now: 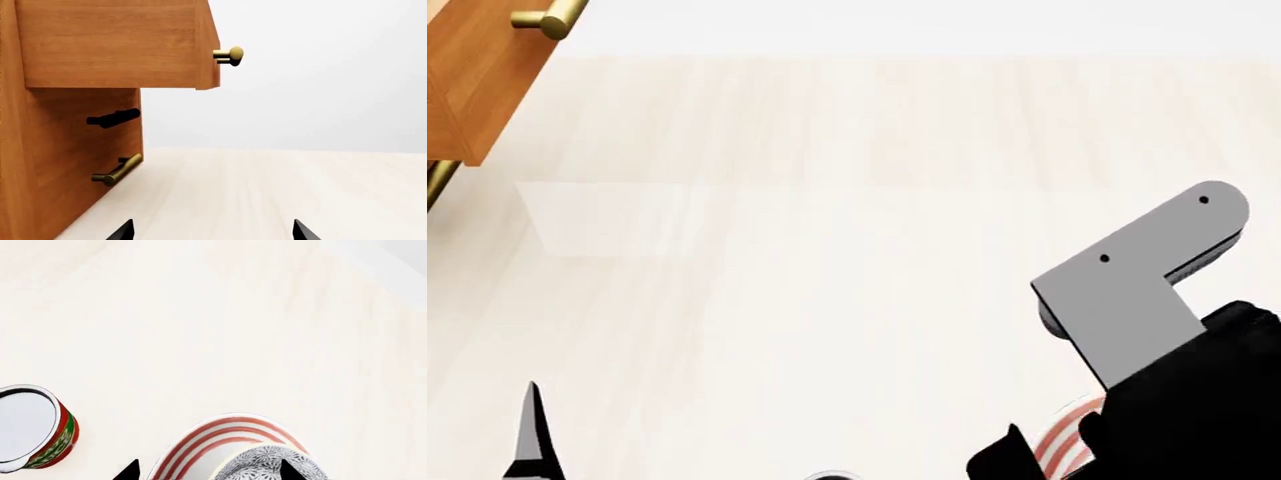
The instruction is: Put the bowl on the plate.
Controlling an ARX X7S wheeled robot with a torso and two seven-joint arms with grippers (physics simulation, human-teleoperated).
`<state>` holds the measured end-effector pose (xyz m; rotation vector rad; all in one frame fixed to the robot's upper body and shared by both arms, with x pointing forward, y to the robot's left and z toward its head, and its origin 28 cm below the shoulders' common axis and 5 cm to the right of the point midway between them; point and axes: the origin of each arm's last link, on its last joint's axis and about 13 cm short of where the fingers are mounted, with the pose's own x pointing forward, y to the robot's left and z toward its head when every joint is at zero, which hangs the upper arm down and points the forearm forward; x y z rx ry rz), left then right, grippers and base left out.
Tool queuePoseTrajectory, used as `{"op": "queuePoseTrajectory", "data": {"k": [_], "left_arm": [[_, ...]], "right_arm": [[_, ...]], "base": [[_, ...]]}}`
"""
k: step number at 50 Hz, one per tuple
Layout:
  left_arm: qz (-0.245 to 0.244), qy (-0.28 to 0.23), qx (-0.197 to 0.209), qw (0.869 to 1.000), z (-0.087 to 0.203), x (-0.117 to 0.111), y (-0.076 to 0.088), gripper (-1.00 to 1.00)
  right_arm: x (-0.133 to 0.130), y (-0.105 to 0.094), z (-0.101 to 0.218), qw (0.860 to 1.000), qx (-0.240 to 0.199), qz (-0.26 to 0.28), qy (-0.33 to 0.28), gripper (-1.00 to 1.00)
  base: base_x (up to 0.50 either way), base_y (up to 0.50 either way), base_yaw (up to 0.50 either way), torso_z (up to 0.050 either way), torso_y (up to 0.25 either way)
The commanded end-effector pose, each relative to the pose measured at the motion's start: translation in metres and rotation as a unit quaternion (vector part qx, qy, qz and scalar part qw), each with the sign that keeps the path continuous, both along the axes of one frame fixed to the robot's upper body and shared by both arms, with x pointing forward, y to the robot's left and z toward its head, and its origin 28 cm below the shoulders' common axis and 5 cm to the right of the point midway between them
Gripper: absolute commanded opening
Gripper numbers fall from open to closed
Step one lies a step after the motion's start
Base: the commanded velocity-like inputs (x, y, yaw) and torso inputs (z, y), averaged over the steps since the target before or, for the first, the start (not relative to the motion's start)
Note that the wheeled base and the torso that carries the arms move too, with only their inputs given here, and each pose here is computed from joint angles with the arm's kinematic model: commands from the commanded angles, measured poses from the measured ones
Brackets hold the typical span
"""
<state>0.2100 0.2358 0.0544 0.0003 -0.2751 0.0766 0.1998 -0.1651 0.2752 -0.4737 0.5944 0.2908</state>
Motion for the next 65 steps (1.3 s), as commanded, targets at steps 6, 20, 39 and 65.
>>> {"op": "queuePoseTrajectory", "data": {"k": [6, 20, 39, 65], "left_arm": [[0.001, -0.002, 0.000, 1.000, 0.0013, -0.0011, -0.0002, 1.00], [0.000, -0.004, 0.001, 1.000, 0.0024, -0.0013, -0.0004, 1.00], [-0.004, -0.005, 0.004, 1.000, 0.0046, -0.0017, -0.0025, 1.00], [-0.004, -0.006, 0.007, 1.000, 0.0034, -0.0018, -0.0034, 1.00]], "right_arm": [[0.0035, 0.0049, 0.0051, 0.999, -0.001, 0.015, -0.048, 1.00], [0.0086, 0.0079, 0.0064, 0.995, -0.011, 0.028, -0.099, 1.00], [0.0082, 0.0107, 0.0118, 0.983, -0.030, 0.067, -0.166, 1.00], [0.0039, 0.0113, 0.0112, 0.960, -0.072, 0.101, -0.251, 1.00]], "base": [[0.00, 0.00, 0.00, 0.000, 0.000], [0.00, 0.00, 0.00, 0.000, 0.000], [0.00, 0.00, 0.00, 0.000, 0.000], [0.00, 0.00, 0.00, 0.000, 0.000]]}}
